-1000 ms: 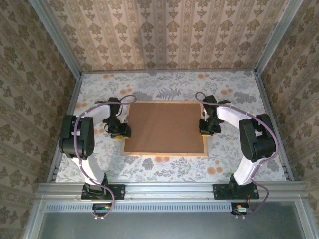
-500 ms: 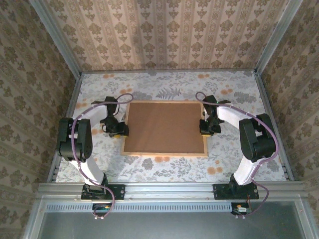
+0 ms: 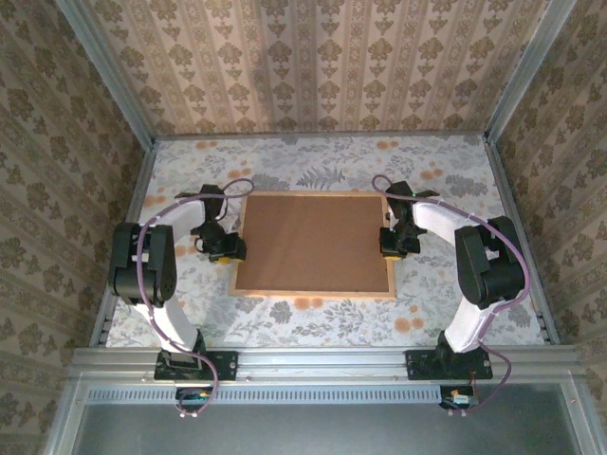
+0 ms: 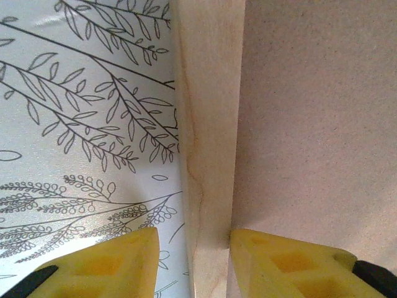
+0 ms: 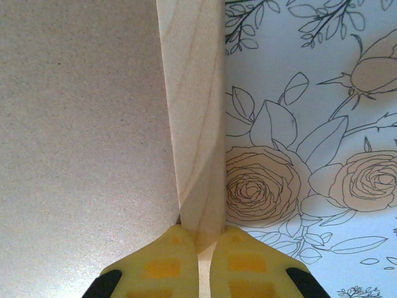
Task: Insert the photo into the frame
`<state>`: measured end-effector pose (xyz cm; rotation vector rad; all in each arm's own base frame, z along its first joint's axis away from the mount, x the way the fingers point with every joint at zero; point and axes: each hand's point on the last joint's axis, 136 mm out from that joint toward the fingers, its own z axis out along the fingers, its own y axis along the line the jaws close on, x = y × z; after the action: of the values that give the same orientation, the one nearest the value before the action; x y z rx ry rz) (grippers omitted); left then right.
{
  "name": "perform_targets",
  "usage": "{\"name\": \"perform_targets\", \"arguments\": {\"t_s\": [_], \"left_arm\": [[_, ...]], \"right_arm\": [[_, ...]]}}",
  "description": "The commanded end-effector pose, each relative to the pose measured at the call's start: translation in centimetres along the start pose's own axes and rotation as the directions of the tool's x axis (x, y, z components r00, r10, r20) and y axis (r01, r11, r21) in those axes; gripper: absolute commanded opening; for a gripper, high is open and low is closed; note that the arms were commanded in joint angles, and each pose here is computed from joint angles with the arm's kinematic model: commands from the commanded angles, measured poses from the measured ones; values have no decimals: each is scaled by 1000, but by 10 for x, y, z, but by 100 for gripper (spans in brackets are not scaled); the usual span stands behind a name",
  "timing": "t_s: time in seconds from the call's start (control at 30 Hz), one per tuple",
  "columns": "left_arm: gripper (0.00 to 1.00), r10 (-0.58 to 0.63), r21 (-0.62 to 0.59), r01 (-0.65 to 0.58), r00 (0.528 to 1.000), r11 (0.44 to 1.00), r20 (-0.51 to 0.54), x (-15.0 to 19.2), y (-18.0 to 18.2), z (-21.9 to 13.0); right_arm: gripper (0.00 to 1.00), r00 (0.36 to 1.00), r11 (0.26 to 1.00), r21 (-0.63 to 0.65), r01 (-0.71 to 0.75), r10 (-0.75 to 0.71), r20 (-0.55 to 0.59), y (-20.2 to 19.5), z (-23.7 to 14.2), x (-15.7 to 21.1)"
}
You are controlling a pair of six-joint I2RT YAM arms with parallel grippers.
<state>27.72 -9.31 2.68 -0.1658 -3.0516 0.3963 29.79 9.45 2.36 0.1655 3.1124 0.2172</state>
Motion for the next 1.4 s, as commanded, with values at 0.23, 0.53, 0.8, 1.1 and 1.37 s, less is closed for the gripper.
{"name": "perform_targets", "arguments": {"t_s": [0.23,0.53,0.8,1.1,1.37], "left_arm": [[42,15,-32,-17,998,999,-53,11,5,10],[42,39,-47,-44,995,998,-97,20,0,22],[39,54,-51,-61,990,997,-127,23,-3,30],[39,61,-47,-67,992,997,-108,16,-5,30],[39,108,-92,-116,990,989,-95,10,-8,31]], "right_arm": [[4,1000,1000,4,13,-13,-2,4,8,-1],[4,1000,1000,1,14,-14,-1,5,8,-3],[4,1000,1000,-3,13,-13,0,5,8,-3],[4,1000,1000,-7,14,-14,6,6,6,-4],[4,1000,1000,-9,13,-13,6,7,7,-5]]}}
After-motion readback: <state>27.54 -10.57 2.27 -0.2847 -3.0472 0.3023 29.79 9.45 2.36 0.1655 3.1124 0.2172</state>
